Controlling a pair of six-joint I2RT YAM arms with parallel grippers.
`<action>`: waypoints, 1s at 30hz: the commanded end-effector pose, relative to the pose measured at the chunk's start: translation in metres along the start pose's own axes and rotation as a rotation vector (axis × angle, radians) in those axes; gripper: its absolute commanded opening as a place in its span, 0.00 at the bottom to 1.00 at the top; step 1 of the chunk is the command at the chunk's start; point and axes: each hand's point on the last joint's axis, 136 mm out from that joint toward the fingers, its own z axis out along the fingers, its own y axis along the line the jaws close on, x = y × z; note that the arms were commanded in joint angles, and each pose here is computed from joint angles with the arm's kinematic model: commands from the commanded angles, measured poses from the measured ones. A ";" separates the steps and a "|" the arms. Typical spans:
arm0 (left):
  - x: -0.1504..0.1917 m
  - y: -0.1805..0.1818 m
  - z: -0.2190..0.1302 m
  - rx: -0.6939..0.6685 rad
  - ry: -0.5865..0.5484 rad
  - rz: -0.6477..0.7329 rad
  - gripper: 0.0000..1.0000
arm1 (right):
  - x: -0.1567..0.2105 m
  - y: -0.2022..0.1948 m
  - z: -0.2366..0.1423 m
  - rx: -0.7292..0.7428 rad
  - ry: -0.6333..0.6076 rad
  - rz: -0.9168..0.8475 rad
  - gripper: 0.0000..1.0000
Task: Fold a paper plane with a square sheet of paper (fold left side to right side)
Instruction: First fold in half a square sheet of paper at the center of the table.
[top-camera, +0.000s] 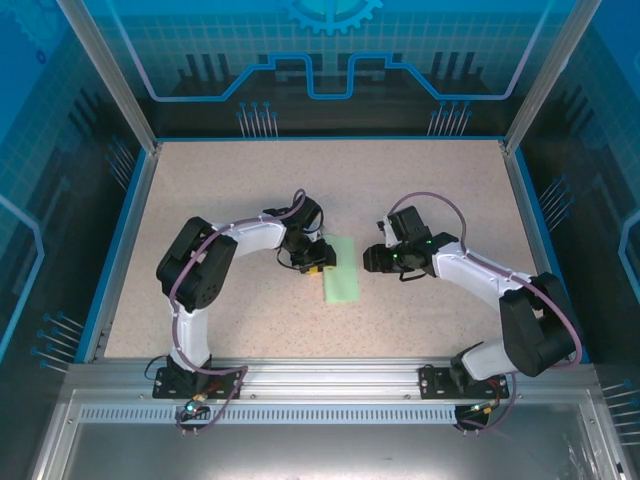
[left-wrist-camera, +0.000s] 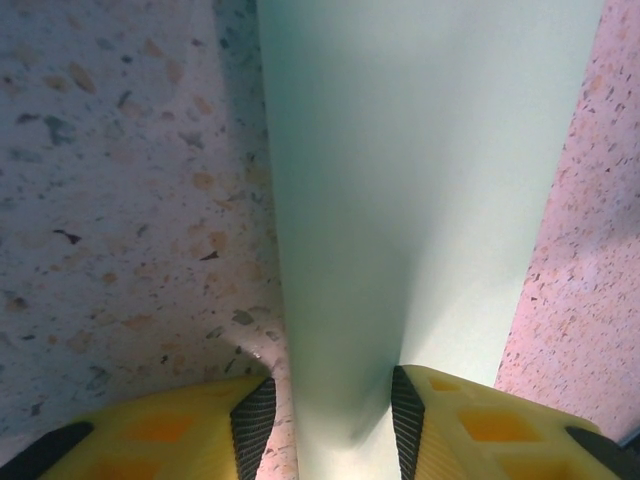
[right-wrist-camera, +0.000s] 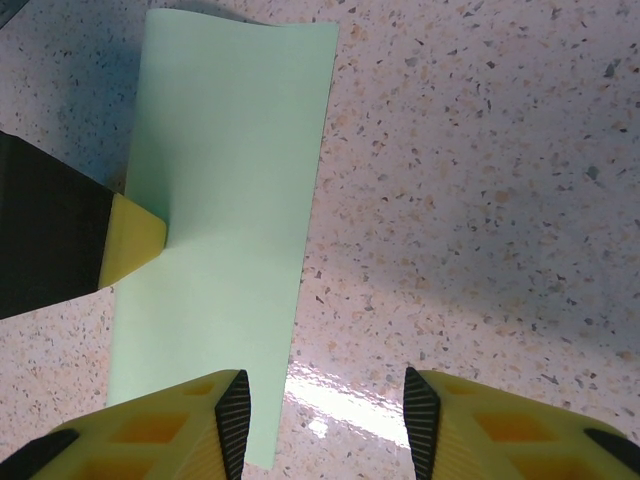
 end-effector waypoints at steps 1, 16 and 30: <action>0.016 0.057 0.048 -0.196 0.041 -0.028 0.43 | 0.003 -0.006 -0.003 0.010 0.002 0.025 0.47; 0.015 0.061 0.051 -0.216 0.040 -0.044 0.43 | 0.005 0.001 -0.001 -0.032 0.006 0.030 0.47; 0.017 0.068 0.053 -0.243 0.038 -0.057 0.38 | 0.005 0.001 -0.004 -0.026 -0.009 0.030 0.45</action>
